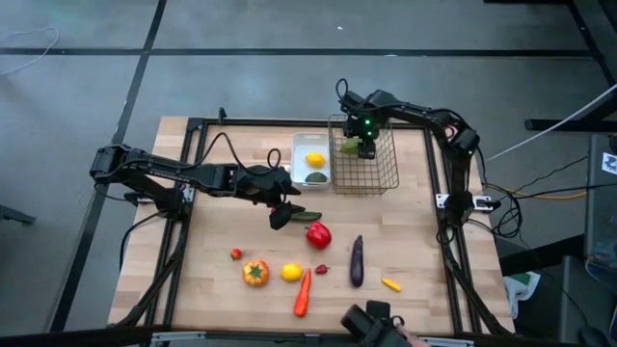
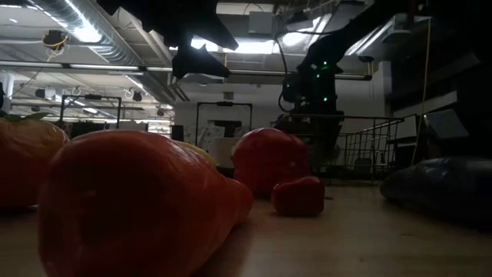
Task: Sort produce into baskets
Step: Put the green cucumber into the gold wire basket, then put the red bell pepper into the gold wire basket
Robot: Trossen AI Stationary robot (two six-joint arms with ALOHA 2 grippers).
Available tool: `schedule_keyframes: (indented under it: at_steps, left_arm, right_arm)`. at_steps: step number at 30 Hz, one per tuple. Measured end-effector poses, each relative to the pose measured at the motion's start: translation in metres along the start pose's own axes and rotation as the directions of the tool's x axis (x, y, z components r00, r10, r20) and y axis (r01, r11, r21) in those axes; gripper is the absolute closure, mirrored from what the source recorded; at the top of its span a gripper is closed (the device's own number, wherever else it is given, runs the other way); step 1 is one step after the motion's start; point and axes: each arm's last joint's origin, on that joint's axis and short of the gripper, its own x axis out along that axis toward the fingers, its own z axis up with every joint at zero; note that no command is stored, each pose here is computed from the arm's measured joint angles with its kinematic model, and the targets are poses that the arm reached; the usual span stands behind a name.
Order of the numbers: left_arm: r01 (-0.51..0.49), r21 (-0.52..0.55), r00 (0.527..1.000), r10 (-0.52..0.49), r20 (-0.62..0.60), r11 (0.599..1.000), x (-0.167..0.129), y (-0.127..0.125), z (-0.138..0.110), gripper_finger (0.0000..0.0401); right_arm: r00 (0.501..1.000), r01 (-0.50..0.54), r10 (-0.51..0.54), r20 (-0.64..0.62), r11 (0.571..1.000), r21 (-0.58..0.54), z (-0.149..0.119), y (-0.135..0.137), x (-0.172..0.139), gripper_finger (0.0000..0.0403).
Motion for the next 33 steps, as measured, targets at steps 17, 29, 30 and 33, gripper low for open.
schedule_keyframes:
  at_steps: [17, 29, 30, 33]
  left_arm:
    - [0.000, 0.000, 1.000, 0.000, 0.000, 1.000, 0.000, 0.000, 0.000, 0.0123]
    - [0.000, 0.000, 1.000, 0.000, -0.001, 1.000, 0.000, 0.000, 0.000, 0.0123]
    - [0.000, 0.000, 1.000, 0.000, -0.001, 1.000, 0.000, 0.000, 0.000, 0.0123]
    - [-0.003, -0.008, 1.000, 0.003, -0.008, 1.000, 0.000, 0.000, -0.001, 0.0123]
  right_arm:
    - [0.998, 0.027, -0.026, -0.052, 0.999, 0.033, 0.003, -0.002, 0.014, 0.0191]
    - [0.997, 0.054, -0.052, -0.060, 0.998, 0.035, 0.003, -0.003, 0.014, 0.0078]
    - [0.997, 0.054, -0.052, -0.060, 0.998, 0.035, 0.003, -0.003, 0.014, 0.0071]
    - [0.997, 0.053, -0.051, -0.061, 0.998, 0.035, 0.003, -0.003, 0.014, 0.0059]
